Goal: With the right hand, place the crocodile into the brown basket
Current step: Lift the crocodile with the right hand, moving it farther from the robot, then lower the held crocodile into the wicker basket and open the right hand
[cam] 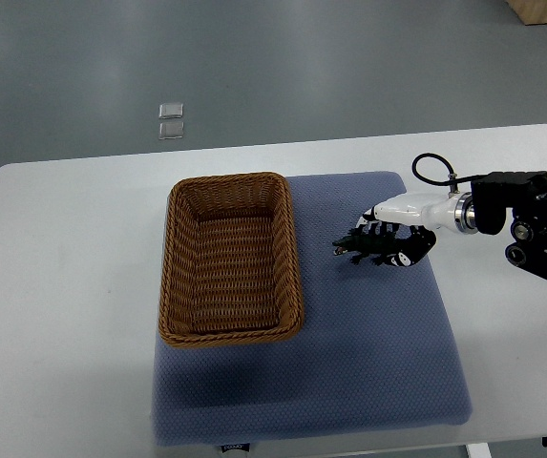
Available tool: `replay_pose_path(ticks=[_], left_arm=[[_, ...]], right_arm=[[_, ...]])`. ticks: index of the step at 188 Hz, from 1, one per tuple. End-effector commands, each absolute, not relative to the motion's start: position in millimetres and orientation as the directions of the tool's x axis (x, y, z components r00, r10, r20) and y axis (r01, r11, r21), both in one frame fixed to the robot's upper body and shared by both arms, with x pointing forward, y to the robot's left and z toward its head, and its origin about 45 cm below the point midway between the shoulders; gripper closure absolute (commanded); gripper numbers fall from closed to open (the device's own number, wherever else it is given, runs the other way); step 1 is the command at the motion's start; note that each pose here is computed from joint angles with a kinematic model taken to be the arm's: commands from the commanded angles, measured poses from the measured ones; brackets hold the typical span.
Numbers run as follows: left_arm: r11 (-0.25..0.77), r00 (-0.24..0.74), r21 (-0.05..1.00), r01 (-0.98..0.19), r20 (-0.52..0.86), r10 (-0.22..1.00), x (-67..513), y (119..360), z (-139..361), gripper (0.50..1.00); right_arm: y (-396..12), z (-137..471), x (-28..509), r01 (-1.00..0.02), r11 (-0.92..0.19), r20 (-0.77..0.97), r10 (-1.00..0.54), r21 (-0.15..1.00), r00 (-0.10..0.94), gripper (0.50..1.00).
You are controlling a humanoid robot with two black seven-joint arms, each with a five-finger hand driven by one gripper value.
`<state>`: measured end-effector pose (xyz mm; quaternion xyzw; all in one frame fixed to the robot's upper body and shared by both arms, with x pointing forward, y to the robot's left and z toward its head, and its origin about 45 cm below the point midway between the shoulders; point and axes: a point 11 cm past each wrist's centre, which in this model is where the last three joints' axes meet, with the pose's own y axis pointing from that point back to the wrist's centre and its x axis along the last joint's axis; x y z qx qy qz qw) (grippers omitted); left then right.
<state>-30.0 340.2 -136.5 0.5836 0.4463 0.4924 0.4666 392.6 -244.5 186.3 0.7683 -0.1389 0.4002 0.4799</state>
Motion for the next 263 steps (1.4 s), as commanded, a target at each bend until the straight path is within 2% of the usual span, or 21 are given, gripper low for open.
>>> replay_pose_path(ticks=[1,100,139,170,194,224,263], left_arm=[[-0.166,0.117,0.984,0.061,0.158,0.98,-30,340,-137,0.5],[-0.166,0.117,0.984,0.061,0.158,0.98,-30,340,-137,0.5],[-0.166,0.117,0.984,0.061,0.158,0.98,-30,340,-137,0.5],[-0.166,0.118,0.984,0.062,0.158,0.98,-30,340,-137,0.5],[-0.166,0.118,0.984,0.062,0.158,0.98,-30,340,-137,0.5],[-0.166,0.118,0.984,0.062,0.158,0.98,-30,340,-137,0.5],[-0.166,0.12,0.984,0.062,0.158,0.98,-30,340,-137,0.5]], right_arm=[[-250,188,394,-0.607,-0.49,0.751,0.168,0.625,0.638,0.922],[-286,191,406,-0.667,-0.412,0.765,0.131,0.621,0.631,0.93],[-297,209,421,-0.722,-0.384,0.803,0.096,0.576,0.589,0.93],[-291,237,437,-0.755,-0.398,0.84,0.083,0.521,0.537,0.93],[-271,265,449,-0.765,-0.437,0.87,0.093,0.473,0.484,0.93],[-218,293,458,-0.738,-0.54,0.899,0.088,0.405,0.428,0.93],[-142,304,445,-0.63,-0.693,0.901,0.067,0.351,0.429,0.928]])
